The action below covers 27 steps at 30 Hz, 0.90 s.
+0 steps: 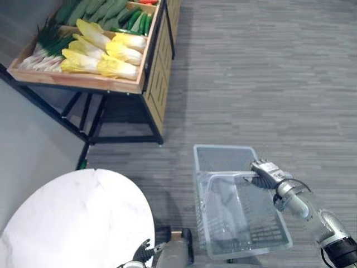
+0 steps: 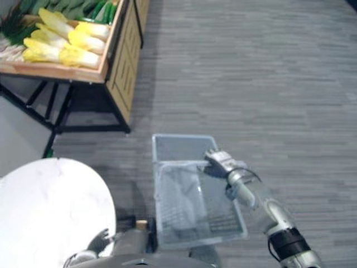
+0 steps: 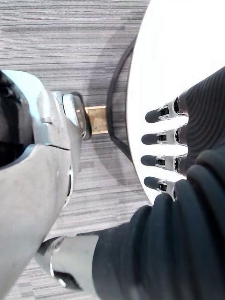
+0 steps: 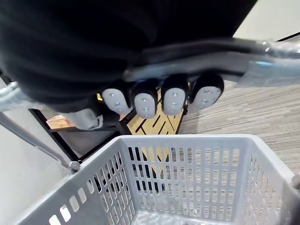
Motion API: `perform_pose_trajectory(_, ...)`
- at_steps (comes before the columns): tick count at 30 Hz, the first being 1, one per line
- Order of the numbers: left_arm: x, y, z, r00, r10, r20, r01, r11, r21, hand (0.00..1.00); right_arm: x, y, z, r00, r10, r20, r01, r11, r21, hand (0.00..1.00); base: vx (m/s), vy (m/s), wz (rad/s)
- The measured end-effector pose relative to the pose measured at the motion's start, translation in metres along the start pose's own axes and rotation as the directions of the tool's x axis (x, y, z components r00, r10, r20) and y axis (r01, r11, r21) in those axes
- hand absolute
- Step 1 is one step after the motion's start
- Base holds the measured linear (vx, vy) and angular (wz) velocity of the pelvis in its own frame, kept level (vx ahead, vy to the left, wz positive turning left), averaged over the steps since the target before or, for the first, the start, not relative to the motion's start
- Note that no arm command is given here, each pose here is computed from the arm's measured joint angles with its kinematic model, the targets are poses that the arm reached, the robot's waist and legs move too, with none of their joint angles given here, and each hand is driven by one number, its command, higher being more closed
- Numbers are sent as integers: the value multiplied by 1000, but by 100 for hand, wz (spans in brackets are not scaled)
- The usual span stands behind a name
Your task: Pick vegetable in the basket
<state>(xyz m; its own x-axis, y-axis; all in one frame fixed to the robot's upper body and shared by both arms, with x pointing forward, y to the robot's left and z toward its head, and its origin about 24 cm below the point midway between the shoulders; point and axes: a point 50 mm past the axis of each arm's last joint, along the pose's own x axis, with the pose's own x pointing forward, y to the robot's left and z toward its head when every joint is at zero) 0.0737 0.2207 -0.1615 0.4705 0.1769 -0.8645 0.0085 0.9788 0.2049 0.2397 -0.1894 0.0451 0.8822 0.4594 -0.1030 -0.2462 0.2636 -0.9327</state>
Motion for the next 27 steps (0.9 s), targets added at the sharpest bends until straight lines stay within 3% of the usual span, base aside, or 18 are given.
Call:
perform_pose_trajectory(8, 0, 17, 1, 1000, 0, -4, 1, 987, 158, 0, -5, 17, 4, 1000, 15, -26, -13, 999, 53, 100, 243, 99, 10)
perform_pose_trajectory(15, 7, 14, 29, 997, -1, 76, -9, 991, 130, 0, -5, 5, -7, 994, -70, -81, 75, 996, 58, 100, 417, -165, 46)
perform_pose_trajectory(27, 1, -6, 6, 1000, -19, 19, 19, 1000, 24, 0, -25, 7, -27, 977, -48, -206, 54, 998, 27, 100, 539, -336, 37)
